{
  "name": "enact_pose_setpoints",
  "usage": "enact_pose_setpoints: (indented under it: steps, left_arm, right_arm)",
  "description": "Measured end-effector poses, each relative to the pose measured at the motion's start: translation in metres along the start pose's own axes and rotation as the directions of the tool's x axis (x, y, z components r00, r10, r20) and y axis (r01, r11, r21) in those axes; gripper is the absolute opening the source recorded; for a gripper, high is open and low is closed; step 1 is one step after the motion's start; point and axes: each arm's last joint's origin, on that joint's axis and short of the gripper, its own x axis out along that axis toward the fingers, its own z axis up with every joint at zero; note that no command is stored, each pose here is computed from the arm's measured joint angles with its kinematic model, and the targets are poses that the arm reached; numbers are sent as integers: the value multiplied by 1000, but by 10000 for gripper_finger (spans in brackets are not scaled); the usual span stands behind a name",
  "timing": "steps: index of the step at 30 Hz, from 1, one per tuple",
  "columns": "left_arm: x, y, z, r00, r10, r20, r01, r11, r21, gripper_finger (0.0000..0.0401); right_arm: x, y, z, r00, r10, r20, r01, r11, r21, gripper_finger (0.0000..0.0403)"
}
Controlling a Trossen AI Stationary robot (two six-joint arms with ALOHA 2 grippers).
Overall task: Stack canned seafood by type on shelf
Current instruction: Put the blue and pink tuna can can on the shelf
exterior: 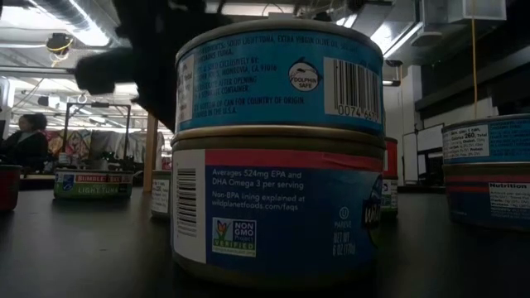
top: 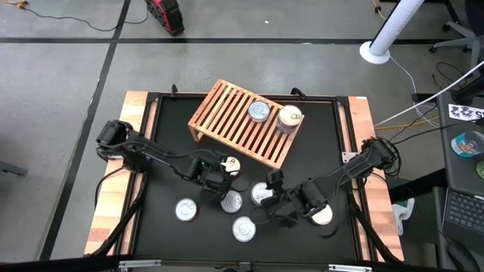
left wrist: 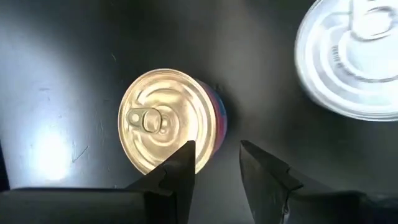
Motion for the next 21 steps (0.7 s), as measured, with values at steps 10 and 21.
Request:
enact_pose_setpoints:
  steps: [10, 21]
  left_arm:
    - [23, 6, 2, 1000, 11, -23, -10, 1000, 29, 120]
    - [35, 1, 3, 999, -2, -41, 4, 999, 36, 120]
  right_arm:
    - [16, 5, 3, 999, -33, -39, 30, 997, -66, 298]
    - [15, 4, 3, 997, -67, -35, 64, 995, -70, 298]
